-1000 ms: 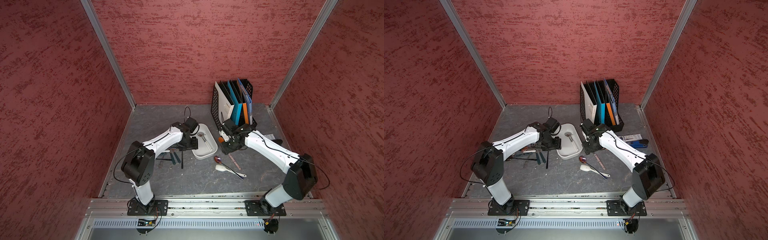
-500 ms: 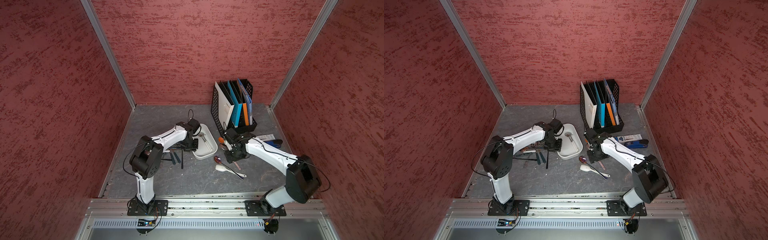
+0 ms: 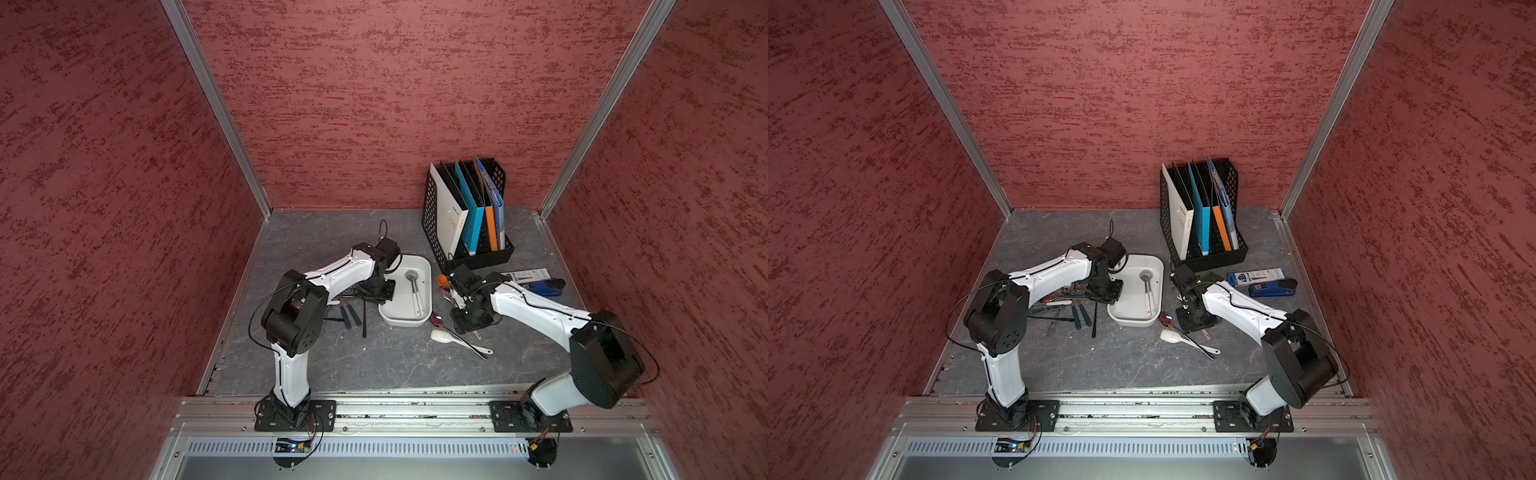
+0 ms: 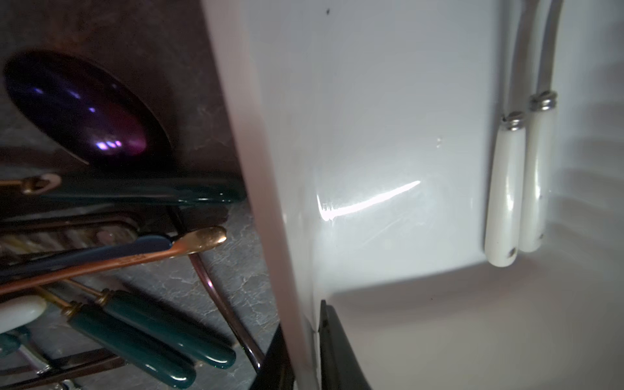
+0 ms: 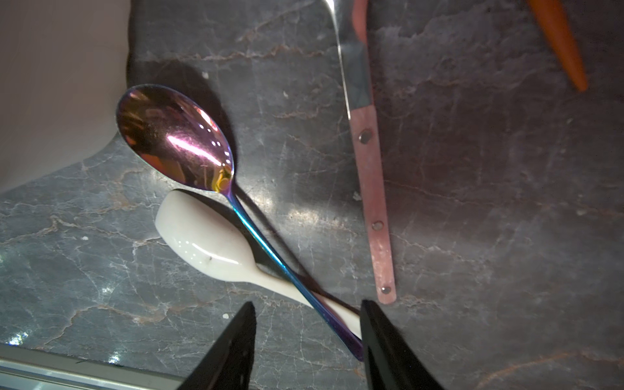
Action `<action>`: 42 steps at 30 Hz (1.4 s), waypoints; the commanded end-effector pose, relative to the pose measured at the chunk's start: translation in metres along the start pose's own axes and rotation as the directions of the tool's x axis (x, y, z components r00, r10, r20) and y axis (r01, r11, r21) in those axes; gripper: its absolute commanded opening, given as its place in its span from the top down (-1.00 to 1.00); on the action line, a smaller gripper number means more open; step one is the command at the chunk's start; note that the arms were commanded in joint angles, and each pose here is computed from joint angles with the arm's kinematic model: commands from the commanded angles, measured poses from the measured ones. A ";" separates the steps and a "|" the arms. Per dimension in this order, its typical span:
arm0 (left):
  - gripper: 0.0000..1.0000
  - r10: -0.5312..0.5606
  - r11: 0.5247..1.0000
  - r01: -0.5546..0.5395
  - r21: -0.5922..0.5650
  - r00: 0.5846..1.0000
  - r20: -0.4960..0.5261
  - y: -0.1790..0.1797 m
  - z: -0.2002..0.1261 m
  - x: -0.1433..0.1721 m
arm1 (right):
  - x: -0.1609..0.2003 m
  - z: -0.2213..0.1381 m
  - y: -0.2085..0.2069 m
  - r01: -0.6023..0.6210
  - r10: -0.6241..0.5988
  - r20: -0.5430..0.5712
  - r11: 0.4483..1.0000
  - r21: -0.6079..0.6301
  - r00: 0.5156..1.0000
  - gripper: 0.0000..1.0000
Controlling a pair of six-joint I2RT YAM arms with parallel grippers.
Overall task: Put the spoon into the storage box
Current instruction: Pick up the spoon from the center of the board.
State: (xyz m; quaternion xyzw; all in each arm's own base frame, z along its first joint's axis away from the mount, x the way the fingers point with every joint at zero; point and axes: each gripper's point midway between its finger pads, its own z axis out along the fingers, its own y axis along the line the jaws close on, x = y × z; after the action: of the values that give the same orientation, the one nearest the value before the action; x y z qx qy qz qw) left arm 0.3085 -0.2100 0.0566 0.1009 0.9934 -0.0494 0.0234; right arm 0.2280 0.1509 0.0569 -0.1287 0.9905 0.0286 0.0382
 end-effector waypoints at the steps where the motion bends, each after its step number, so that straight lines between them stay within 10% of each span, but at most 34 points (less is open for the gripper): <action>1: 0.60 0.023 0.999 -0.023 -0.029 1.000 -0.008 0.010 0.001 0.001 | -0.005 0.007 0.003 -0.014 0.014 0.006 1.000 -0.017 1.000 -0.02; 13: -0.06 -0.044 0.999 0.041 0.028 0.992 0.120 0.014 -0.042 -0.008 | 0.002 0.019 0.001 -0.015 0.016 -0.034 1.000 0.004 0.999 0.09; 42: -0.14 -0.234 0.969 0.212 0.127 0.952 0.196 0.066 -0.073 0.008 | 0.008 0.044 0.029 0.013 -0.018 -0.101 0.999 -0.049 0.995 0.23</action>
State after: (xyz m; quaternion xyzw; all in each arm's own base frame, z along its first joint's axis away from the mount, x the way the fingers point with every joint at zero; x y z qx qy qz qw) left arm 0.3082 -0.1358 0.1161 -0.0111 0.9895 -0.1009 0.1025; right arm 0.2156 0.1640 0.0155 -0.1335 0.9909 0.0129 -0.0136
